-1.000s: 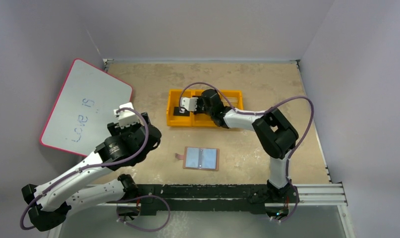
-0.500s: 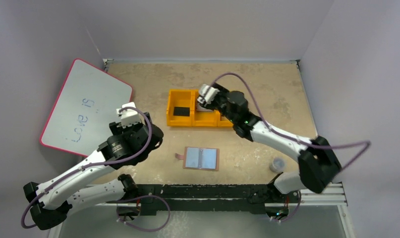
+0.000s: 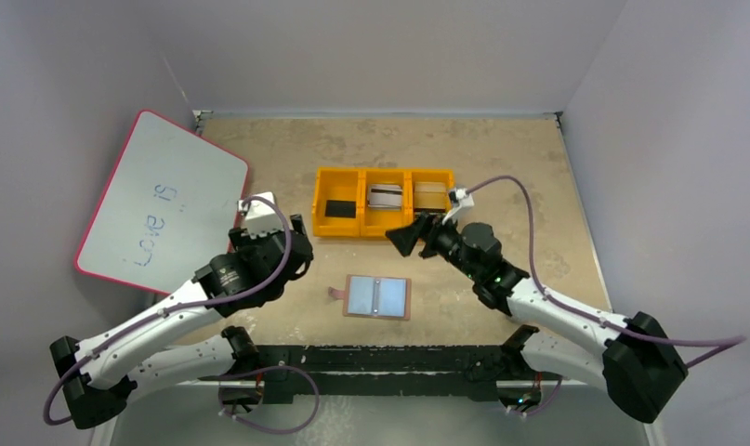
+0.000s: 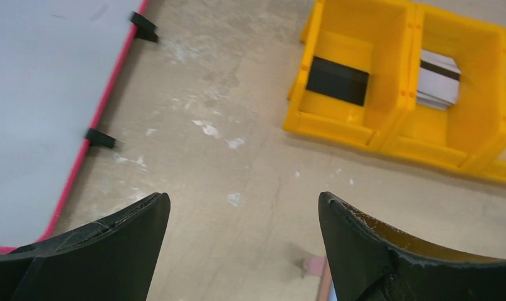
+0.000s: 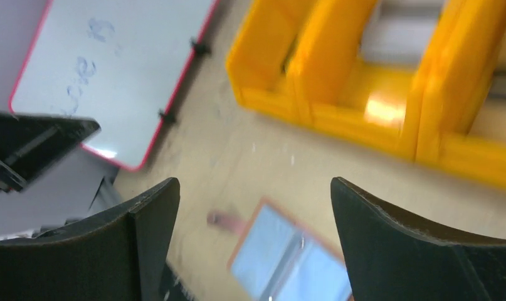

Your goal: Take the credit cards out of the card holder

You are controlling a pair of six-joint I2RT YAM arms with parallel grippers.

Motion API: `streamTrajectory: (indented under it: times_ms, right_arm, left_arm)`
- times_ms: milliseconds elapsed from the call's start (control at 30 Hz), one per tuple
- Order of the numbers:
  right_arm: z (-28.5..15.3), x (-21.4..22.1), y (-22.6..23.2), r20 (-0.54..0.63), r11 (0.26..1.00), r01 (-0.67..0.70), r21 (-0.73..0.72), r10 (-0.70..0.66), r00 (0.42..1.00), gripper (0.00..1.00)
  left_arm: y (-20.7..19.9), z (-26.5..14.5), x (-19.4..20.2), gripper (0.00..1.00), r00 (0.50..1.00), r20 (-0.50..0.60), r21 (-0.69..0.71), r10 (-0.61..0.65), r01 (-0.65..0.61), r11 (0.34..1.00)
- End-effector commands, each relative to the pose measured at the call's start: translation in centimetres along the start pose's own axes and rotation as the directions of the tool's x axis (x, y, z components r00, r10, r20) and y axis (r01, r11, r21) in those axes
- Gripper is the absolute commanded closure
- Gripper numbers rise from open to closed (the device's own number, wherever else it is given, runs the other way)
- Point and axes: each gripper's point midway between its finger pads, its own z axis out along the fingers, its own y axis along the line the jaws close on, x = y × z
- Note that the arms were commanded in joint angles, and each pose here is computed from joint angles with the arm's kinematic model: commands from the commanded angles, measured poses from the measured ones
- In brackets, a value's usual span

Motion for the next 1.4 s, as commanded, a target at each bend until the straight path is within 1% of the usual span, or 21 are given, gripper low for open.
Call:
streamTrajectory:
  times_ms: [0, 67, 100, 133, 167, 200, 267, 300, 400, 500, 567, 667, 733, 767, 867, 900, 967, 1167, 1300, 1367]
  right_arm:
    - [-1.7, 6.1, 2.7, -0.193, 0.918, -0.381, -0.107, 0.357, 0.914, 0.13]
    - [-1.2, 9.2, 3.0, -0.262, 0.933, -0.359, -0.013, 0.344, 0.902, 0.15]
    - [-1.1, 11.3, 3.3, -0.307, 0.947, -0.318, 0.043, 0.315, 0.898, 0.17]
    - [-0.8, 12.2, 4.4, -0.328, 0.956, -0.286, 0.059, 0.29, 0.899, 0.19]
    - [-0.6, 13.4, 4.4, -0.349, 0.963, -0.247, 0.111, 0.27, 0.898, 0.22]
    - [-0.7, 14.5, 4.2, -0.363, 0.963, -0.206, 0.172, 0.257, 0.896, 0.24]
    - [-1.3, 16.6, 2.7, -0.382, 0.939, -0.142, 0.313, 0.262, 0.886, 0.27]
    - [-1.4, 17.1, 2.6, -0.385, 0.934, -0.119, 0.337, 0.252, 0.888, 0.28]
    - [-1.5, 18.2, 3.1, -0.396, 0.932, -0.053, 0.358, 0.202, 0.896, 0.34]
    - [-1.6, 19.0, 3.0, -0.396, 0.912, -0.003, 0.41, 0.181, 0.9, 0.39]
    - [-1.7, 19.5, 2.6, -0.404, 0.901, 0.021, 0.433, 0.173, 0.898, 0.4]
    - [-1.4, 19.8, 2.4, -0.408, 0.891, 0.045, 0.451, 0.161, 0.899, 0.44]
    - [-1.3, 19.7, 2.0, -0.403, 0.879, 0.064, 0.472, 0.151, 0.903, 0.44]
    - [-1.2, 19.7, 1.8, -0.398, 0.87, 0.073, 0.488, 0.148, 0.905, 0.41]
    - [-1.0, 19.7, 1.3, -0.398, 0.853, 0.106, 0.512, 0.126, 0.909, 0.39]
    - [-0.9, 19.7, 1.3, -0.4, 0.849, 0.114, 0.516, 0.121, 0.909, 0.39]
    - [-0.7, 19.9, 1.0, -0.406, 0.838, 0.139, 0.528, 0.106, 0.908, 0.4]
    - [-0.2, 20.9, 1.0, -0.436, 0.84, 0.162, 0.518, 0.097, 0.895, 0.45]
    - [-0.2, 21.9, 0.0, -0.464, 0.819, 0.211, 0.534, 0.075, 0.883, 0.47]
    - [0.6, 21.6, 0.6, -0.455, 0.815, 0.214, 0.539, 0.067, 0.888, 0.48]
  left_arm:
    - [-5.3, -0.2, 2.4, 0.12, 0.986, -0.139, 0.196, -0.092, 0.119, 0.973]
    - [-6.5, -0.1, 3.4, 0.12, 0.978, -0.183, 0.217, -0.101, 0.14, 0.966]
    - [-6.8, 0.1, 4.2, 0.12, 0.974, -0.204, 0.215, -0.096, 0.14, 0.966]
    - [-7.1, 0.3, 4.7, 0.12, 0.971, -0.219, 0.215, -0.097, 0.145, 0.966]
    - [-7.3, 0.4, 5.3, 0.13, 0.968, -0.234, 0.215, -0.091, 0.143, 0.966]
    - [-7.4, 0.6, 6.0, 0.14, 0.965, -0.25, 0.208, -0.082, 0.136, 0.969]
    - [-7.2, 0.8, 6.9, 0.14, 0.96, -0.273, 0.194, -0.065, 0.121, 0.974]
    - [-6.9, 0.8, 7.4, 0.15, 0.958, -0.282, 0.185, -0.058, 0.114, 0.976]
    - [-6.3, 1.1, 9.1, 0.16, 0.949, -0.31, 0.174, -0.052, 0.11, 0.978]
    - [-5.9, 1.2, 10.7, 0.19, 0.937, -0.341, 0.157, -0.07, 0.13, 0.979]
    - [-6.1, 1.2, 12.1, 0.21, 0.923, -0.376, 0.172, -0.083, 0.157, 0.972]
    - [-7.4, 1.0, 13.9, 0.24, 0.896, -0.432, 0.217, -0.097, 0.208, 0.954]
    - [-7.9, 0.9, 15.4, 0.26, 0.876, -0.475, 0.234, -0.082, 0.215, 0.948]
    - [-8.2, 0.9, 15.8, 0.27, 0.869, -0.489, 0.243, -0.071, 0.214, 0.946]
    - [-8.4, 1.1, 16.7, 0.3, 0.863, -0.504, 0.247, -0.041, 0.189, 0.95]
    - [-8.3, 1.2, 17.0, 0.33, 0.861, -0.507, 0.246, -0.032, 0.18, 0.952]
    - [-8.2, 1.4, 17.3, 0.44, 0.859, -0.511, 0.236, -0.022, 0.165, 0.958]
    - [-8.0, 1.6, 18.2, 0.58, 0.854, -0.52, 0.232, -0.012, 0.155, 0.96]
    - [-7.8, 1.7, 18.8, 0.66, 0.851, -0.525, 0.234, -0.002, 0.147, 0.961]
    - [-7.6, 1.9, 19.1, 0.71, 0.852, -0.524, 0.225, 0.002, 0.137, 0.965]
